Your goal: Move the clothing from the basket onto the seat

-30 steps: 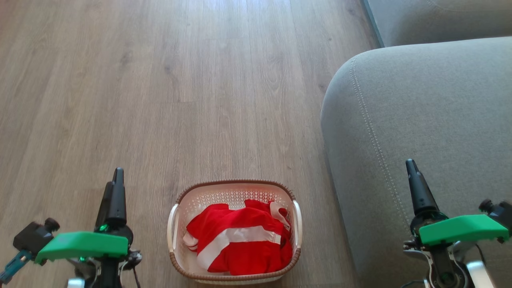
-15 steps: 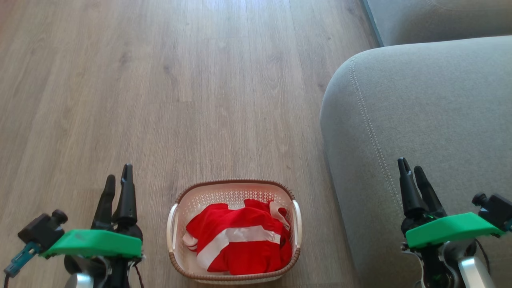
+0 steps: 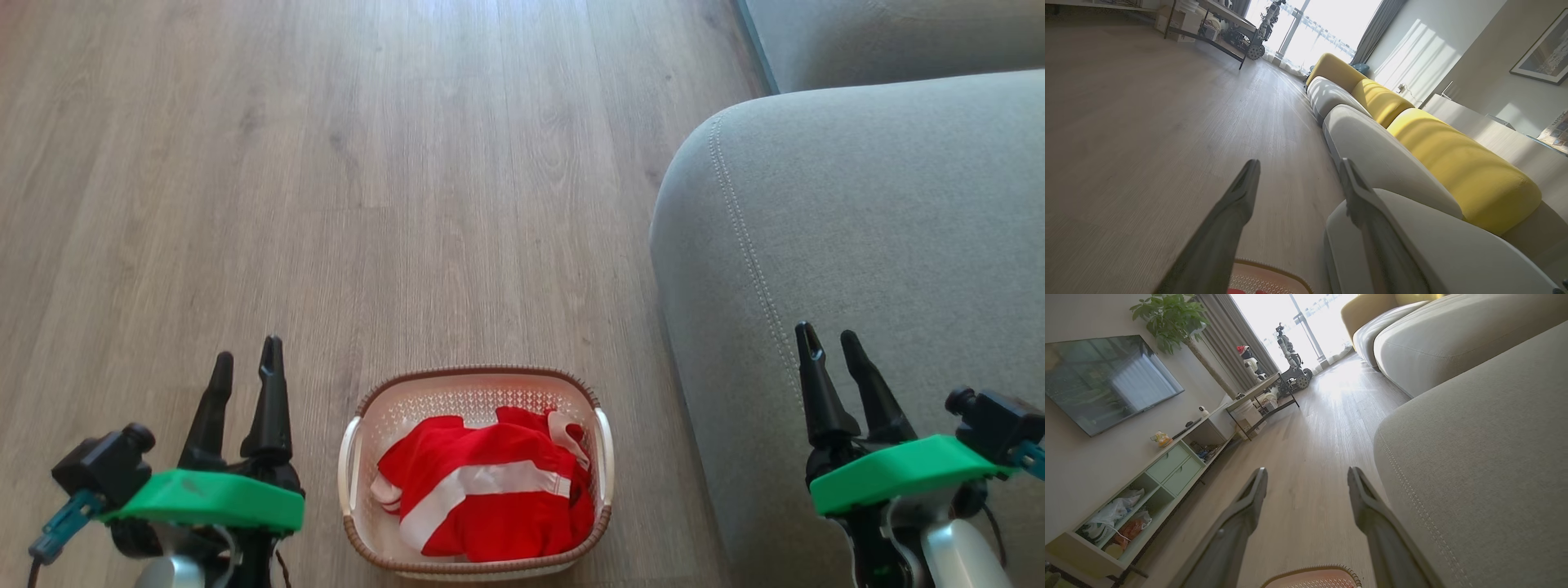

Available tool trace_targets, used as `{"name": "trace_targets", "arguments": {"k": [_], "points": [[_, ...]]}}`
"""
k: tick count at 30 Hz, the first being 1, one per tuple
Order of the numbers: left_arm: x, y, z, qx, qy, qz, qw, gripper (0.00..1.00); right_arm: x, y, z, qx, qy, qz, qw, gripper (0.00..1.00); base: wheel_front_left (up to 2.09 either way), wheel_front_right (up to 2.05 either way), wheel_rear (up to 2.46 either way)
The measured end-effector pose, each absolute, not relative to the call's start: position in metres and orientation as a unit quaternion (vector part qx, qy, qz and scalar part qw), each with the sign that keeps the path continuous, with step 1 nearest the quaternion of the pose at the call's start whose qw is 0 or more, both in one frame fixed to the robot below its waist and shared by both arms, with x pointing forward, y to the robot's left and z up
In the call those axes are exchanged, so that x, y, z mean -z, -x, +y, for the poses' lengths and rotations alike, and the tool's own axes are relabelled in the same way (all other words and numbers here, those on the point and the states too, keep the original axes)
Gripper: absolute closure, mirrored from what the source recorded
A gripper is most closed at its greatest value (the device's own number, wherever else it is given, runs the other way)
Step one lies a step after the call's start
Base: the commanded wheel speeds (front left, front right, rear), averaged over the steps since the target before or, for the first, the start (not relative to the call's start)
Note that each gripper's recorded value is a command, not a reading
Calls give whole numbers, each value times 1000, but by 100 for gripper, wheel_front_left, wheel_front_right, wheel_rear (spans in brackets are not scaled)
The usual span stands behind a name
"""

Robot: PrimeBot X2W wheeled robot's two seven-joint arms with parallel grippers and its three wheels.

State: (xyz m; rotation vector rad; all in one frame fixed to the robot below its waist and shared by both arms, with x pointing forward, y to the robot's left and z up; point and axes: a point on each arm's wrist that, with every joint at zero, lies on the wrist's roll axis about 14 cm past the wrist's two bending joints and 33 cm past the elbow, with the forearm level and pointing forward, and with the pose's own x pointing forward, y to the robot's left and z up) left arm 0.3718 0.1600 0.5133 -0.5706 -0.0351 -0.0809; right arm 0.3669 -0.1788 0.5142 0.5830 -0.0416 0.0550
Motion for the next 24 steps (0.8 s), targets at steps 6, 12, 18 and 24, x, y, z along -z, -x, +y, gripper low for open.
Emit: {"name": "trace_targets", "arguments": {"k": [6,12,18,24], "points": [[-514,-372,159,41,247,-23,968,0,-515,-366,-178,-32,-251,-24,967,0,0,0,0],[-517,-372,157,47,209,-31,976,0,-511,-365,-179,-31,-214,-22,976,0,0,0,0],[-519,-372,154,55,174,-38,983,0,-512,-364,-180,-33,-181,-28,982,0,0,0,0],[-521,-372,151,61,140,-45,987,0,-514,-363,-179,-37,-149,-36,988,0,0,0,0]]}}
